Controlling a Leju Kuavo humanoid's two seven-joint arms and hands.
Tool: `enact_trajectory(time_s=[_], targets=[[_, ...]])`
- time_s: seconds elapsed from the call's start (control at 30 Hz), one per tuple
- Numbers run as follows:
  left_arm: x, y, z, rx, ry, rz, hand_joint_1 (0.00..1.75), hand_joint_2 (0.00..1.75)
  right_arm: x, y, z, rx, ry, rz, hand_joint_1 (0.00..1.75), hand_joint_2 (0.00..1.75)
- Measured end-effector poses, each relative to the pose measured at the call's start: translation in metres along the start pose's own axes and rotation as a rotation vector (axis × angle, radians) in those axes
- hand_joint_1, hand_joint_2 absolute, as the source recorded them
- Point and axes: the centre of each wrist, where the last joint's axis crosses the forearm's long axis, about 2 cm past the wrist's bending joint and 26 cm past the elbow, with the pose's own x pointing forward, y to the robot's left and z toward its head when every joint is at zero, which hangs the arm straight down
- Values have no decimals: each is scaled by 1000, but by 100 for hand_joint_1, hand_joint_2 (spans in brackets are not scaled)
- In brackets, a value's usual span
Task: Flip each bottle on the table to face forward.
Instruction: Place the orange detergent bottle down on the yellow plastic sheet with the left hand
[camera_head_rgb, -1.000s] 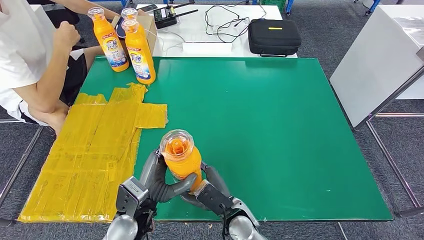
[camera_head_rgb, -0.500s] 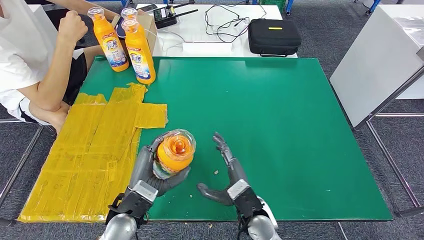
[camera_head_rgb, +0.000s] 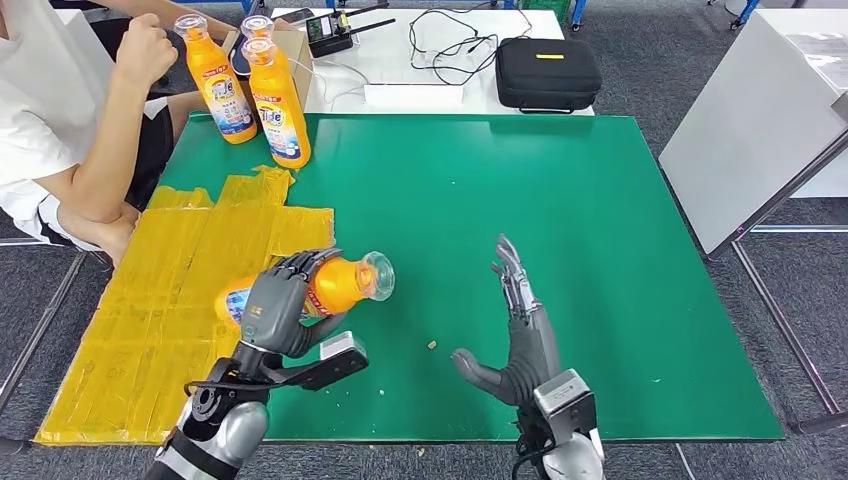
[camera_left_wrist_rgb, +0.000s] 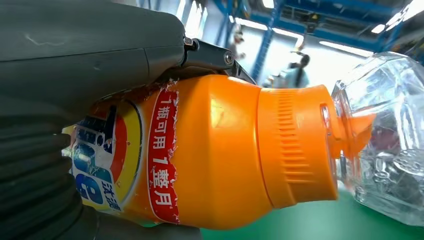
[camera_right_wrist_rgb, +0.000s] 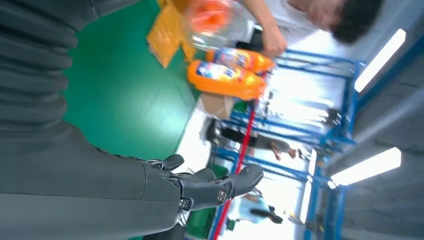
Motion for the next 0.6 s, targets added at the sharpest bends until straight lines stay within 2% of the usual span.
enact_trajectory(time_s=[0.23, 0.4, 0.6], targets=[[-35, -19, -7, -82, 36, -454, 175, 175, 16, -13, -5, -55, -87, 7, 0, 175], [-62, -39, -13, -174, 42, -550, 175, 175, 24, -18, -15, -66, -144, 13, 0, 175], [-81, -58, -7, -304, 25, -611, 175, 175, 25, -20, -21, -65, -161, 20, 0, 175]])
